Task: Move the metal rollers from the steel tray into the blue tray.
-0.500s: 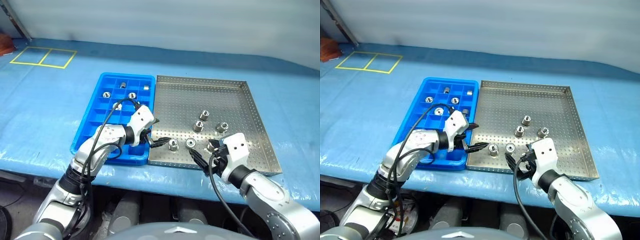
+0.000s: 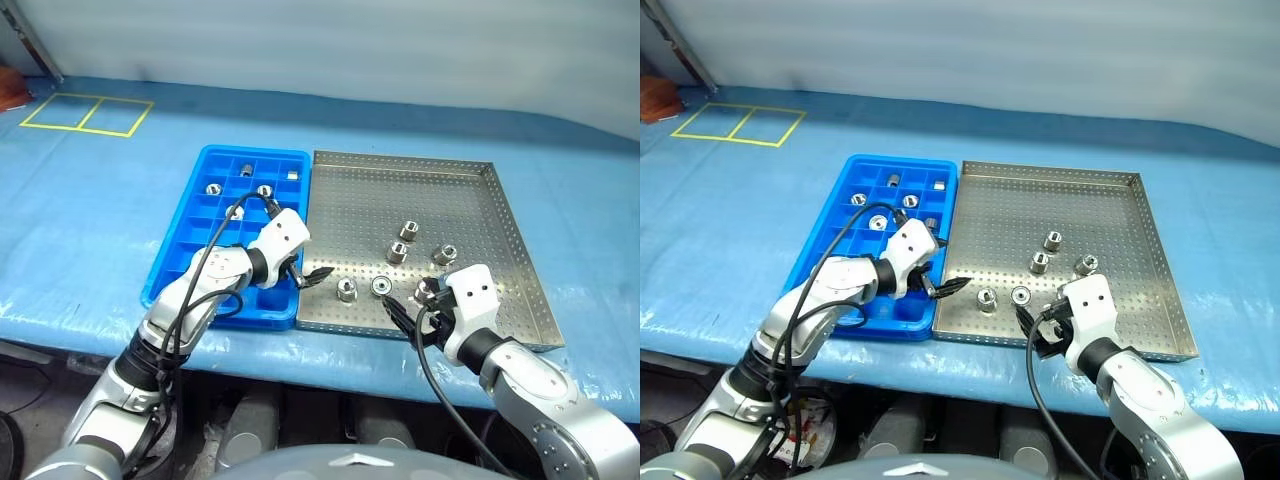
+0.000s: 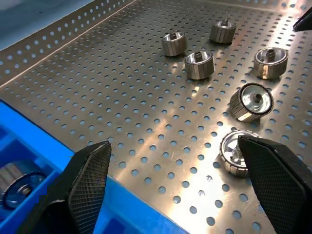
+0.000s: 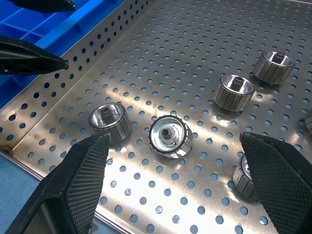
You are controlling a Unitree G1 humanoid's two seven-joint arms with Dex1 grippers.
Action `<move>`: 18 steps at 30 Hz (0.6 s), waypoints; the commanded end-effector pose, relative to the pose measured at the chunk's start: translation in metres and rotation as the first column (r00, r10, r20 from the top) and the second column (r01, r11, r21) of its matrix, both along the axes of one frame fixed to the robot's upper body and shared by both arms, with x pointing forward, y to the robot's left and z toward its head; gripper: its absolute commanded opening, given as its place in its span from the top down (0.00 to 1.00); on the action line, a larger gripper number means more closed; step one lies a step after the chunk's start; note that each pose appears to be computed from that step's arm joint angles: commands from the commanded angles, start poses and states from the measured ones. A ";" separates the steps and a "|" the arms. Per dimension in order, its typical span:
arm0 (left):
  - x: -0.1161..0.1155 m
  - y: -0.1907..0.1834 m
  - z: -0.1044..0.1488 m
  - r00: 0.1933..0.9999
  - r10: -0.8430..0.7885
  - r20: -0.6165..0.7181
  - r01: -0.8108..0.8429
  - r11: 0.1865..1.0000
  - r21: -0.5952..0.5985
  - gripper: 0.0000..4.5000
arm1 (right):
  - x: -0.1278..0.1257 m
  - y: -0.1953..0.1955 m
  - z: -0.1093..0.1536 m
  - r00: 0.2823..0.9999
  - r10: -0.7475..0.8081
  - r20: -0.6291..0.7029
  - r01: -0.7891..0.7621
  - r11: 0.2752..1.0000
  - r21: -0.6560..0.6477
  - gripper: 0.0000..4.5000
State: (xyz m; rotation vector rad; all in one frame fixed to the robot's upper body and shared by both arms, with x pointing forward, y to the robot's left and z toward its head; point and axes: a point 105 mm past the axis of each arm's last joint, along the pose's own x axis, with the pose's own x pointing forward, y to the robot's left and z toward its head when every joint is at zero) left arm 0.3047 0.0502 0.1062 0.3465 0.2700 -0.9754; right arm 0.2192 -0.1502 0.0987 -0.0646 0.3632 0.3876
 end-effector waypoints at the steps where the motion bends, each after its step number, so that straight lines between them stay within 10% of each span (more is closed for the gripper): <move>1: 0.002 0.000 0.017 1.000 -0.010 0.017 0.011 0.997 -0.076 0.00 | 0.002 -0.002 0.007 0.999 -0.010 0.035 0.011 1.000 -0.020 0.00; 18: -0.009 0.000 0.017 0.997 -0.073 -0.021 0.071 0.995 -0.070 0.00 | 0.012 -0.013 0.006 0.993 -0.110 0.033 0.111 0.994 -0.020 0.00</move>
